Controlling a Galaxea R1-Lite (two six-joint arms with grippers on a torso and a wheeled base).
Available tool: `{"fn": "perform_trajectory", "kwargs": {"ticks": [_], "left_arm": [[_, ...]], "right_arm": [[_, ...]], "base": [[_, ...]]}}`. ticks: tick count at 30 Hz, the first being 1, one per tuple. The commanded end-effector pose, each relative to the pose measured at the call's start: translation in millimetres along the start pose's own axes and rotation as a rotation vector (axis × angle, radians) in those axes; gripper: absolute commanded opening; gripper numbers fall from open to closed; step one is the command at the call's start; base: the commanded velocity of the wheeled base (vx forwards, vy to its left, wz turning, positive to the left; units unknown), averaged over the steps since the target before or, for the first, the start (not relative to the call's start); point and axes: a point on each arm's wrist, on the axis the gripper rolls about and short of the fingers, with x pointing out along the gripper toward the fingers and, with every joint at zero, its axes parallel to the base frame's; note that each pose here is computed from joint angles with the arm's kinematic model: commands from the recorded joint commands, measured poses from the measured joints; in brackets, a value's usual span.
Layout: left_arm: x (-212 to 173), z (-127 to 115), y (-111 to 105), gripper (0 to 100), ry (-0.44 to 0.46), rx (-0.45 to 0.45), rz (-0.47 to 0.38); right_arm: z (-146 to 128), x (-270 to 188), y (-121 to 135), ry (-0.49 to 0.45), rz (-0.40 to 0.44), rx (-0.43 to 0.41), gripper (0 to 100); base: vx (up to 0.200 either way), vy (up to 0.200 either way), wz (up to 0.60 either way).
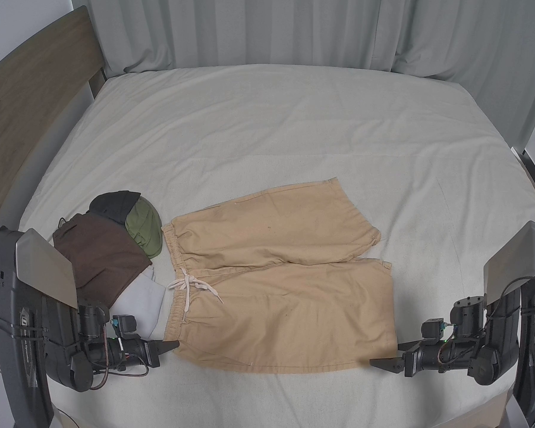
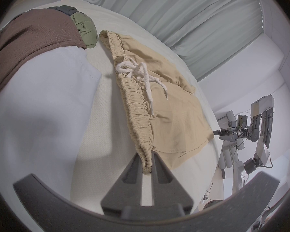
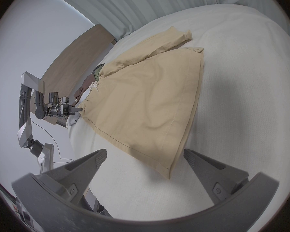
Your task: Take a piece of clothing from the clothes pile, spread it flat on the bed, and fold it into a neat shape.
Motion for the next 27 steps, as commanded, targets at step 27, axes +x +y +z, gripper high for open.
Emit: {"fn": "perform_trajectory", "kwargs": {"ticks": [27], "left_arm": [[-24,-12,-3,0,0.039,-0.013,0.026]], "right_arm": [[-12,-2,3,0.059,0.002,0.015,0]], "base": [[0.000,0.000,0.00]]}}
